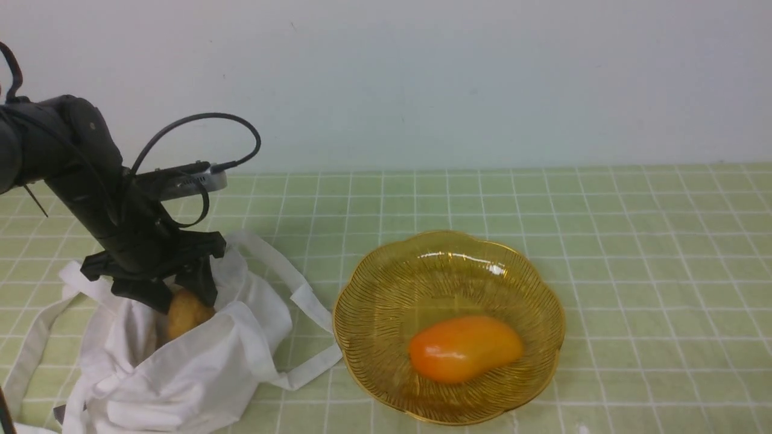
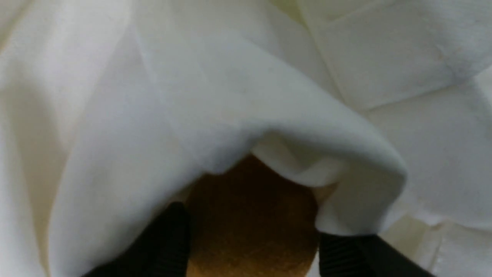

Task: Take the fruit out of the bag on the green coffee tablecloth and place them on the plate.
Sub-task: 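Reach into the cloth bag and grasp the kiwi with the left gripper, then move the kiwi from the bag and put it on the plate with the left gripper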

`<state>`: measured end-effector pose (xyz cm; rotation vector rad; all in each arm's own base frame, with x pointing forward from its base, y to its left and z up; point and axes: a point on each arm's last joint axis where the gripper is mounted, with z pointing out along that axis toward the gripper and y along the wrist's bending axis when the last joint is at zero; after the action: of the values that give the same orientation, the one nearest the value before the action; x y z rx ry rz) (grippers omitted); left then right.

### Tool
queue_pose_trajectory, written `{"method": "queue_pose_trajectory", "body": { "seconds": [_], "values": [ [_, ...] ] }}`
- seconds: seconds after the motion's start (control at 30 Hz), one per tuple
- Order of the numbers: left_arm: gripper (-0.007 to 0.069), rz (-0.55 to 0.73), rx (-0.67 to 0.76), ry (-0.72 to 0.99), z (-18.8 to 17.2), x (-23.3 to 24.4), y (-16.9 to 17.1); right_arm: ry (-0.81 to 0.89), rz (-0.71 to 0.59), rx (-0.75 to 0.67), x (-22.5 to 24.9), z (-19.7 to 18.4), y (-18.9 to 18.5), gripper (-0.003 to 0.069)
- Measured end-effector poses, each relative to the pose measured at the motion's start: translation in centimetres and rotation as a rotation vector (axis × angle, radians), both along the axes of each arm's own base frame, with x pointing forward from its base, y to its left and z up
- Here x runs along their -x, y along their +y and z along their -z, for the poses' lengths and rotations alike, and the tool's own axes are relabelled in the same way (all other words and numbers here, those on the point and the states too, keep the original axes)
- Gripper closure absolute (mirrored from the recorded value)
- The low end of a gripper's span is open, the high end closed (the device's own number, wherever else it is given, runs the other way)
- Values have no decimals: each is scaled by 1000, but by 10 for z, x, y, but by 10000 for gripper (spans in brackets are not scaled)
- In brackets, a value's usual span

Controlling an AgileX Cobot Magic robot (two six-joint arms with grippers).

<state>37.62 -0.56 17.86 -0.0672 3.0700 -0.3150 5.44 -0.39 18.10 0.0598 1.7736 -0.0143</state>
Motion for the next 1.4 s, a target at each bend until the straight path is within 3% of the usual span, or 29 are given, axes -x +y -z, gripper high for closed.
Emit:
{"method": "queue_pose_trajectory", "body": {
  "seconds": [0.17, 0.4, 0.5, 0.6, 0.77, 1.2, 1.4],
  "values": [
    [143, 15, 7, 45, 1, 4, -1, 0, 0, 0, 0, 0, 0, 669],
    [137, 119, -78, 66, 2, 7, -12, 0, 0, 0, 0, 0, 0, 669],
    [173, 141, -106, 42, 3, 5, -17, 0, 0, 0, 0, 0, 0, 669],
    [278, 148, -112, 38, 5, 4, -19, 0, 0, 0, 0, 0, 0, 669],
    [277, 148, -106, 59, 4, 6, -19, 0, 0, 0, 0, 0, 0, 669],
    [277, 132, -47, -117, -89, 19, -25, 0, 0, 0, 0, 0, 0, 669],
    [277, 295, 101, -231, -123, 39, -75, 0, 0, 0, 0, 0, 0, 669]
  ]
}}
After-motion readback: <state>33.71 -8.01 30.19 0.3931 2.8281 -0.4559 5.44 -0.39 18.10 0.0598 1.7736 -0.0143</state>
